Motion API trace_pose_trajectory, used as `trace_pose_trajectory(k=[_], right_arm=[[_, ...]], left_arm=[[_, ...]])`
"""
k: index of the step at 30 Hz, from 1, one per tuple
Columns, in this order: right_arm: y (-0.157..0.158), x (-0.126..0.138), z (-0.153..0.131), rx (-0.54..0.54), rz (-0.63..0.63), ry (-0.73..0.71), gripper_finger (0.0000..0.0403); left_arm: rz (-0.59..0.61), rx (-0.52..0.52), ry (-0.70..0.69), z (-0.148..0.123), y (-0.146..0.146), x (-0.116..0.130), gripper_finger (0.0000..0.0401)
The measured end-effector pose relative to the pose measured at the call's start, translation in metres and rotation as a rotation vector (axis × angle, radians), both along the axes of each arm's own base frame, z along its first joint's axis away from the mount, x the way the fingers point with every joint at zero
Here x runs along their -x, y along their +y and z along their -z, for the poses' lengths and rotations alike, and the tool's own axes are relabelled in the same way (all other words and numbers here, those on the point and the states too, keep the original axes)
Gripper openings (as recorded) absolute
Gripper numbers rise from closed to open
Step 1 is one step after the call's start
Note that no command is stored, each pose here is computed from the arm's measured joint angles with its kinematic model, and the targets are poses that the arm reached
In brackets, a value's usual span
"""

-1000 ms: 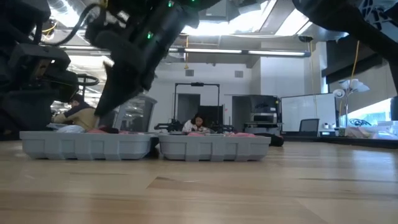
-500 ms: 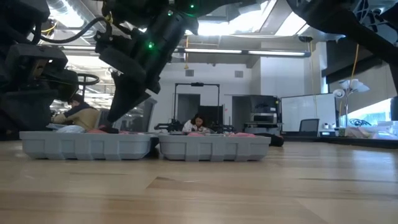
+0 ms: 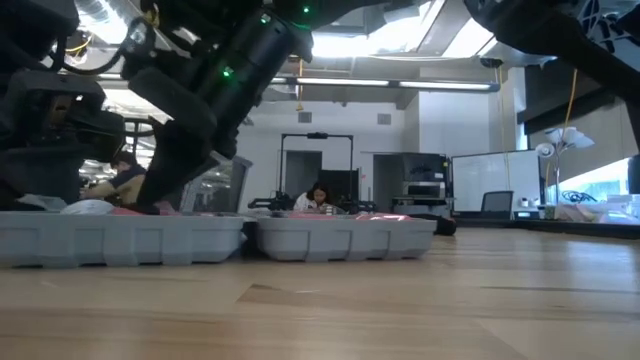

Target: Prefit tool cases

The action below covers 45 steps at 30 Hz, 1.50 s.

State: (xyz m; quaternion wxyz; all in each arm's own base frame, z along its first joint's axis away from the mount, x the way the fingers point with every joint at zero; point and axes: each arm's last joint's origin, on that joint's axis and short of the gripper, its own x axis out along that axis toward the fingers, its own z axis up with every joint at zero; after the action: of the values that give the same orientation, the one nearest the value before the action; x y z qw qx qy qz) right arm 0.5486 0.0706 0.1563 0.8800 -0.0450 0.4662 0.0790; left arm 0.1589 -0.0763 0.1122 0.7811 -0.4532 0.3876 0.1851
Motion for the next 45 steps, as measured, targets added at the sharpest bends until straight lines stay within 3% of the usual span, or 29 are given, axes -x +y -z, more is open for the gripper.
trace_pose_trajectory(k=[7, 13, 17, 22, 32, 35, 39, 45], right_arm=[[0.0, 0.0, -0.006, -0.061, -0.046, -0.01, 0.0], [-0.003, 0.005, -0.035, -0.142, -0.094, -0.041, 0.0], [-0.007, 0.013, -0.04, -0.205, -0.135, 0.026, 0.0], [-0.016, 0.018, -0.034, -0.05, -0.043, 0.087, 0.0], [-0.03, 0.018, -0.042, -0.234, 0.037, 0.104, 0.0007], [-0.034, 0.018, -0.039, -0.337, 0.086, 0.143, 0.0032], [-0.037, 0.018, -0.033, -0.399, 0.155, 0.173, 0.0094], [-0.025, 0.017, -0.025, -0.279, 0.122, 0.122, 0.019]], left_arm=[[0.013, -0.025, 0.004, 0.001, 0.002, 0.0, 0.0], [-0.003, -0.073, 0.005, 0.001, 0.004, 0.0, 0.0], [-0.044, -0.125, -0.014, 0.001, 0.006, 0.0, 0.0], [-0.068, -0.147, -0.023, 0.001, 0.009, -0.001, 0.0], [0.019, -0.17, -0.026, 0.0, 0.007, -0.002, 0.0], [0.057, -0.163, -0.018, 0.0, 0.006, -0.001, 0.0], [0.081, -0.174, -0.017, 0.0, 0.005, -0.001, 0.0], [0.062, -0.148, -0.037, -0.001, 0.004, -0.002, 0.0]])
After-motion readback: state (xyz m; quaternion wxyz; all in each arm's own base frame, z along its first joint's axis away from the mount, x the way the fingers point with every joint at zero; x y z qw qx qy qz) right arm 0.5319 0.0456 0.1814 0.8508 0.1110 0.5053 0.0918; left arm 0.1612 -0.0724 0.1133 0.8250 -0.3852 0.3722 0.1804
